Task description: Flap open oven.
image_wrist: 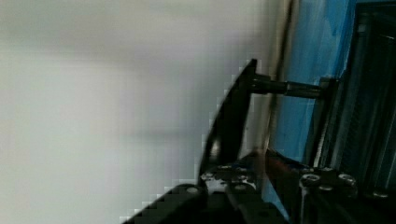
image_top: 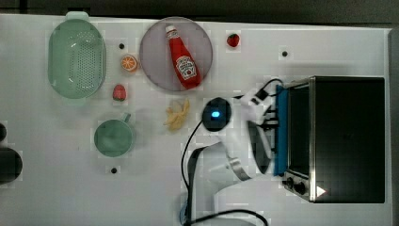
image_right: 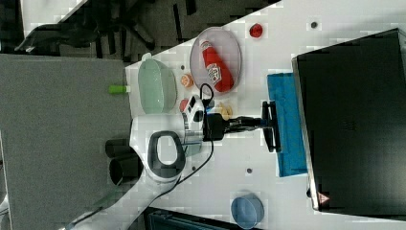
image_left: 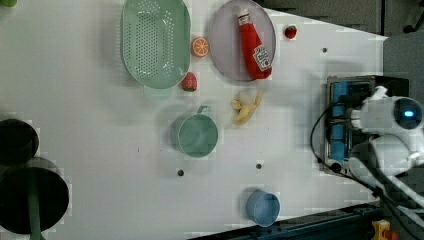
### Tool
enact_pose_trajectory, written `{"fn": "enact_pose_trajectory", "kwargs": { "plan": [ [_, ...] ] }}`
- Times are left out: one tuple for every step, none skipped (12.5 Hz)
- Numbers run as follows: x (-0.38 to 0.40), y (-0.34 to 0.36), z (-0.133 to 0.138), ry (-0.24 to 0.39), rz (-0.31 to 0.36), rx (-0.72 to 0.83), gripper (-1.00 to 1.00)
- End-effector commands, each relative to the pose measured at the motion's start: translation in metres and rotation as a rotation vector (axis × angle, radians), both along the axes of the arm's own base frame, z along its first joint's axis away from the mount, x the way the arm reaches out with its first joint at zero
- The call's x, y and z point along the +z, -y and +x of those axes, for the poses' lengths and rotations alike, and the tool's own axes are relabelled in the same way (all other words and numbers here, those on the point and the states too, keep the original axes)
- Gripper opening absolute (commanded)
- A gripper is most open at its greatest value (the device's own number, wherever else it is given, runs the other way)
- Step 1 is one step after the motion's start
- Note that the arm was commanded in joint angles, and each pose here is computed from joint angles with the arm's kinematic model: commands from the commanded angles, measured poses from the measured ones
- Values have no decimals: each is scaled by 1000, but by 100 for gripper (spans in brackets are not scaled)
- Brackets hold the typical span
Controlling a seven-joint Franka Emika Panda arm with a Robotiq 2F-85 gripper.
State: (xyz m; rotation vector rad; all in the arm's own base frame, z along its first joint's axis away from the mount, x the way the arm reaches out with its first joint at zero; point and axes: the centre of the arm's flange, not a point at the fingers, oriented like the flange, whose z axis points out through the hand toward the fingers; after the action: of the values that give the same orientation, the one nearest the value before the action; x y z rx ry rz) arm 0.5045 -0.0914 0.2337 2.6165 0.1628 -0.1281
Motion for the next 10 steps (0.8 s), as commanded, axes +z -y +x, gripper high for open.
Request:
{"fn": "enact_pose_trajectory", "kwargs": {
  "plan": [
    [-48, -44, -11, 70, -83, -111, -65],
    [-61, -54, -14, 92, -123, -115, -65],
    [-74, -62, -18, 110, -154, -108, -65],
    [-90, -70, -22, 115, -176, -98, -65],
    [-105, -75, -25, 114, -187, -104, -65],
    [-116, -79, -26, 116, -187, -115, -65],
    [-124, -82, -23, 117, -189, -117, -65],
    [-126, -83, -20, 115, -204, -114, -65],
    [-120, -86, -13, 133, -197, -117, -65],
    [-110, -92, -2, 171, -169, -136, -65]
  ]
}}
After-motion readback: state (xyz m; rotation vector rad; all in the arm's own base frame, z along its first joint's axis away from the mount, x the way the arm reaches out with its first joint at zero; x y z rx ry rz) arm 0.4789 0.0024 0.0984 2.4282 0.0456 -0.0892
